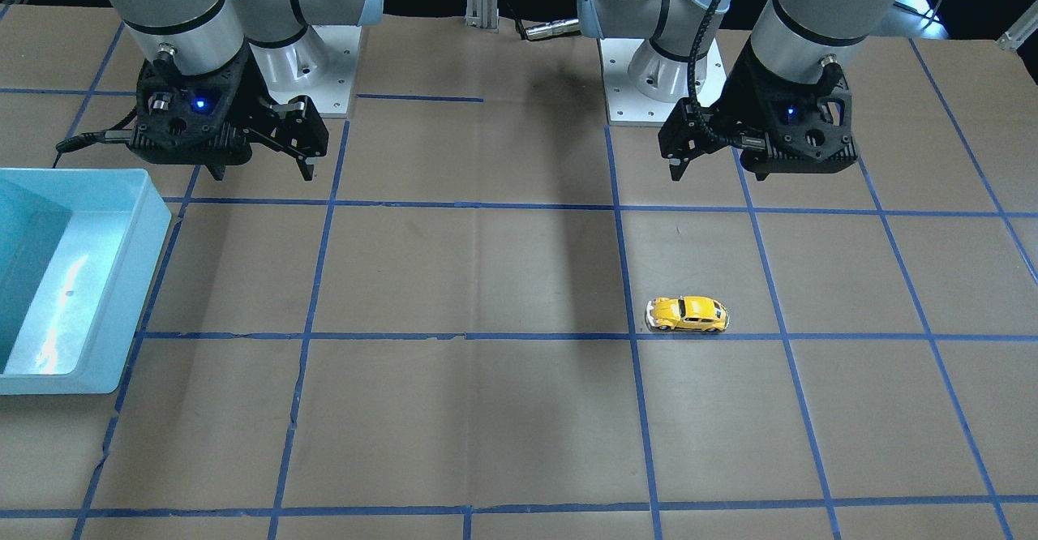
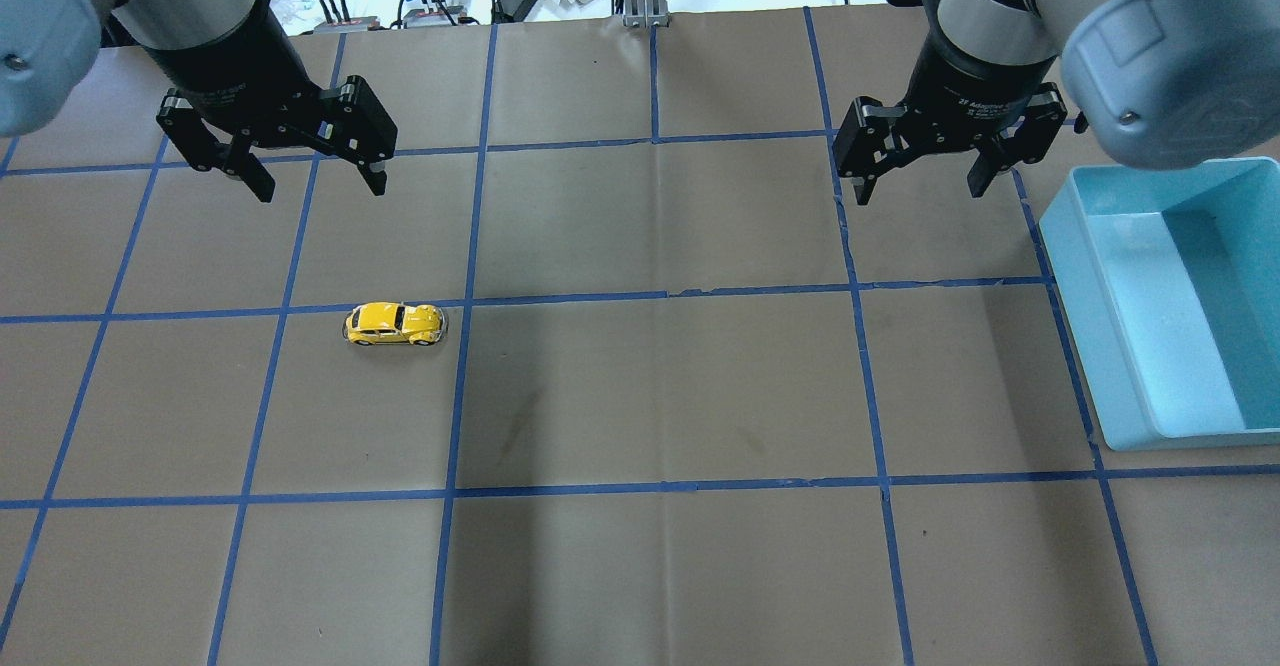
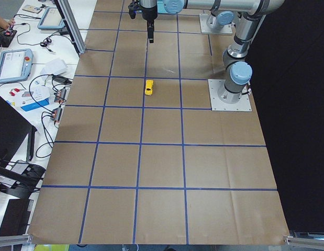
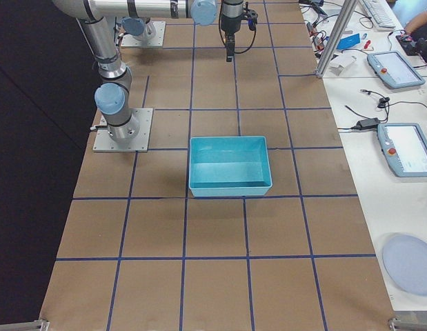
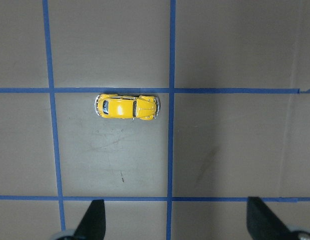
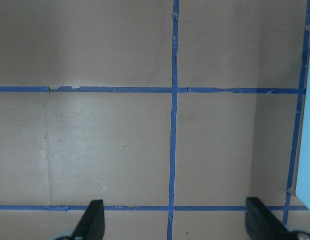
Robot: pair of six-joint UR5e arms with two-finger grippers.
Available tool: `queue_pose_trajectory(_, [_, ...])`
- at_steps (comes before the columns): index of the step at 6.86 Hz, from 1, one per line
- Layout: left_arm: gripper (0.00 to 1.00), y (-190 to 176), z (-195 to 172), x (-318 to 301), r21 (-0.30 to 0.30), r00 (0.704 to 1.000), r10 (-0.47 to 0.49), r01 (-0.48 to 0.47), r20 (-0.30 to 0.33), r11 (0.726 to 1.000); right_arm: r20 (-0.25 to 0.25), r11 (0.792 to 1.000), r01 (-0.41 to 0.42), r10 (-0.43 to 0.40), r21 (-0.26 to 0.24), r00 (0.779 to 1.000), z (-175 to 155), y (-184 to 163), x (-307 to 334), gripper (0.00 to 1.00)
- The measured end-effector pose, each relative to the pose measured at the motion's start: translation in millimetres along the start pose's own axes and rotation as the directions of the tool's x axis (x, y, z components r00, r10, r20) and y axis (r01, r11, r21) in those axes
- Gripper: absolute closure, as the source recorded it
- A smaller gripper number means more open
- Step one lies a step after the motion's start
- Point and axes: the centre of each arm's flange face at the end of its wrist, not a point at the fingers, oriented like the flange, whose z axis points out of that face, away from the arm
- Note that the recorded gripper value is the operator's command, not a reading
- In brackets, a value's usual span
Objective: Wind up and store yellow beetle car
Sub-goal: 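Lower the left gripper down onto the yellow beetle car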
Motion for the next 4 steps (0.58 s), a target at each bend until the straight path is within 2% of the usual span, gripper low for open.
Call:
queue_pose_trajectory(2, [0.0,-7.2,24.5,0.7,-0.044,0.999,0.051,-0.051,-0.009,0.998,0.0,1.0,0.0,0.0,0.001,1.0,-0.1,-0.1,0.0,0.0])
queue_pose_trajectory(4, [0.0,-18.7,60.9,-0.8,-0.073,0.976,0.217,-0.218,-0.023,0.973,0.0,1.0,0.0,0.0,0.002,1.0,-0.6,-0.2,0.0,0.0])
